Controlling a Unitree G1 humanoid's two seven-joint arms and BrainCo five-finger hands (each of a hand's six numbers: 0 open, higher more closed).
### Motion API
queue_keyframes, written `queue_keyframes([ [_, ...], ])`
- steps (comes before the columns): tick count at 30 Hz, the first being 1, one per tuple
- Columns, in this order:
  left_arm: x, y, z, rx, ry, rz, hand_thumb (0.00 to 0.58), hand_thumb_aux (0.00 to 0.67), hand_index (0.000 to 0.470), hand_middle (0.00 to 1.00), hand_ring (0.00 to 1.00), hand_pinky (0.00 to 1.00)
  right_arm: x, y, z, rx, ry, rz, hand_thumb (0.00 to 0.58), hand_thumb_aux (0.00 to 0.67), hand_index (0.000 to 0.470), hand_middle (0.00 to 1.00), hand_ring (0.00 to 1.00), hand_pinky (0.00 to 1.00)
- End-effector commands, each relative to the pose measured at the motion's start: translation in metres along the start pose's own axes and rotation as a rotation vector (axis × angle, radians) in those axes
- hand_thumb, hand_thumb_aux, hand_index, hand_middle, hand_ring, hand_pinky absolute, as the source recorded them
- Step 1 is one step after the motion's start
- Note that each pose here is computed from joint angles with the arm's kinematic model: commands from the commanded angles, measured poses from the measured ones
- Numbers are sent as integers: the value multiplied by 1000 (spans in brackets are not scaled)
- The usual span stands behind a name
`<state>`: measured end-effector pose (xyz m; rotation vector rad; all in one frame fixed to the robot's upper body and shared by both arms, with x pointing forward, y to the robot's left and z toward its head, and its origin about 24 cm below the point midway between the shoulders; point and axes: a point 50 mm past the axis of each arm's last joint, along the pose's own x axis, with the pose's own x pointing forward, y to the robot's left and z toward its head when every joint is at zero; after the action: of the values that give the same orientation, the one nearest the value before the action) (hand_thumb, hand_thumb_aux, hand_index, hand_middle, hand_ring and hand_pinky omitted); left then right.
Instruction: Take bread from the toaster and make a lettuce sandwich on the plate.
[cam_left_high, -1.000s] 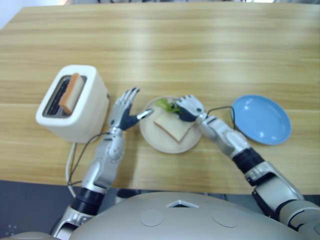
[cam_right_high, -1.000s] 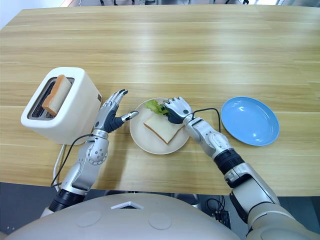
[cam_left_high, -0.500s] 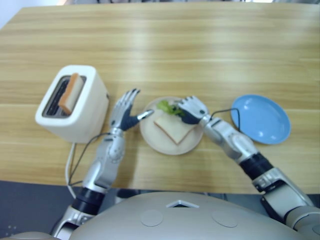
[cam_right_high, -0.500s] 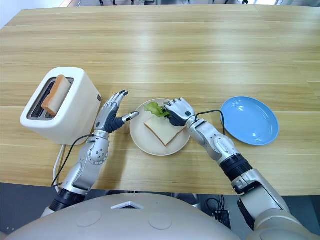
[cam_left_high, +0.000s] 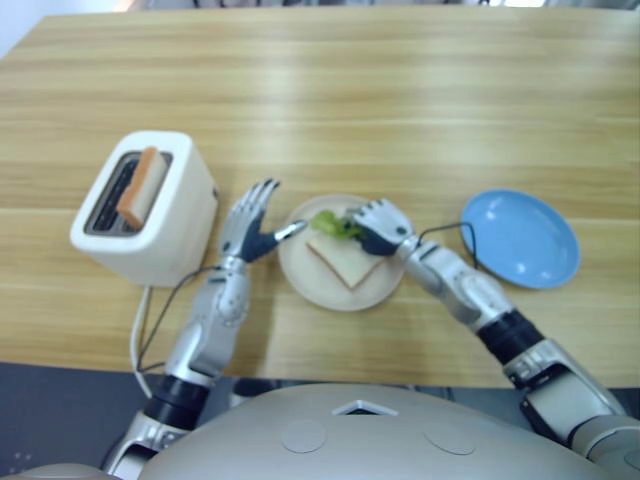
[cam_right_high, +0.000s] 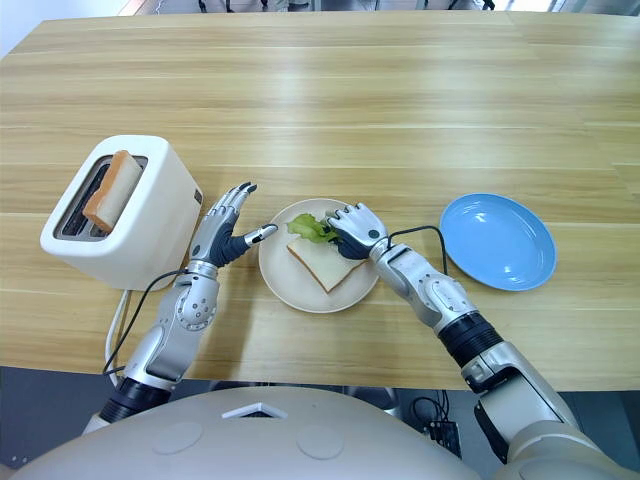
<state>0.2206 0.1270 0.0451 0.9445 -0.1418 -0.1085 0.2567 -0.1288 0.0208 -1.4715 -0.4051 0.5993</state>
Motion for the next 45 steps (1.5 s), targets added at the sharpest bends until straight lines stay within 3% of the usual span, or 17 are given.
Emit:
queue_keyframes([
  [1,-3,-4,-3,9,11,-25,0,0,0,0,0,0,-15,36,5,7,-13,207,500,420,289,239,239,239],
  [2,-3,-4,-3,9,11,-26,0,0,0,0,0,0,-18,39,6,15,-13,232,0,0,0,0,0,0],
  [7,-3,-5,-4,10,12,-30,0,0,0,0,0,0,-27,39,5,67,-8,280,0,0,0,0,0,0],
  [12,-3,-3,-5,13,10,-30,0,0,0,0,0,0,-31,14,0,122,-3,230,0,0,0,0,0,0],
  [20,-2,-2,-6,17,10,-29,0,0,0,0,0,0,-37,-50,-11,196,-5,83,0,0,0,0,0,0],
  [26,-2,-2,-6,19,5,-28,0,0,0,0,0,0,-48,-114,-20,289,-6,-160,0,0,0,0,0,0],
  [32,-1,11,5,20,-73,11,0,0,0,0,0,0,-60,-146,-35,338,37,-294,0,0,0,0,0,0],
  [36,-1,52,23,30,-164,97,0,0,0,0,0,0,-63,-142,-42,388,77,-326,0,0,0,0,0,0],
  [40,-11,146,38,38,-247,265,0,0,0,0,0,0,-65,-113,-37,497,126,-327,0,0,0,0,0,0],
  [45,-25,205,40,232,-241,348,0,0,0,0,0,0,-66,-86,-34,566,180,-312,0,0,0,0,0,0],
])
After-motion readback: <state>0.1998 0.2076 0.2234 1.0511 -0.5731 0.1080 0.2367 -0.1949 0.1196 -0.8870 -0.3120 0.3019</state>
